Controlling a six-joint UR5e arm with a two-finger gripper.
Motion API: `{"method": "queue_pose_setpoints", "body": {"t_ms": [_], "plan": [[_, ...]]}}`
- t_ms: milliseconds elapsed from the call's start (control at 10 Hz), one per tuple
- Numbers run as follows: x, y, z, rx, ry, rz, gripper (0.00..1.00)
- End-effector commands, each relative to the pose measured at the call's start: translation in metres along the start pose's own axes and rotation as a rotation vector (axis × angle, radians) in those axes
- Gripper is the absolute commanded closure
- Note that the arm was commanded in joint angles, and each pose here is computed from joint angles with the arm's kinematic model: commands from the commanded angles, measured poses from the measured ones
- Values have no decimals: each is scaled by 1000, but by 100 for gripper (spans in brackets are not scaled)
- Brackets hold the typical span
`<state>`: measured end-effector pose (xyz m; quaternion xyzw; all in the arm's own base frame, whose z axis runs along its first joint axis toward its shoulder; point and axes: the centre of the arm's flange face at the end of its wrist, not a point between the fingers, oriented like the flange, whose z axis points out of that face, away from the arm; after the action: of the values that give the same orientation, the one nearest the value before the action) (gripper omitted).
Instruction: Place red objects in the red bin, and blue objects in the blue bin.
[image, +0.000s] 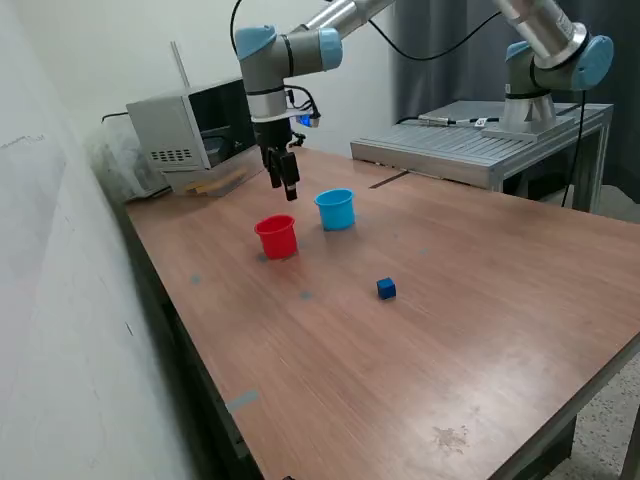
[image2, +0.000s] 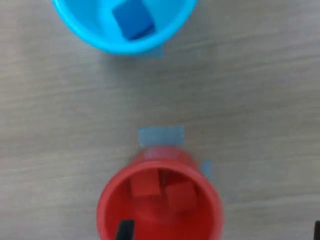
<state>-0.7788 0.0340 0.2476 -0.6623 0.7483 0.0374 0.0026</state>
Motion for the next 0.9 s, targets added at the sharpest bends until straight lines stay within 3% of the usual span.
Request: {"method": "queue_pose_setpoints", "body": {"t_ms": [0,100,400,600,700,800], "plan": [[42,-35,-72,0,6,-45,0],[59,-67,-95,49,11,-72,0],[71,-128,-187,-21,11,-92,0],[70,-176,-191,86,17,-97,0],[76,-199,-174,125,31,-102,0],[89,-215,-164,123,91,-74,0]]}}
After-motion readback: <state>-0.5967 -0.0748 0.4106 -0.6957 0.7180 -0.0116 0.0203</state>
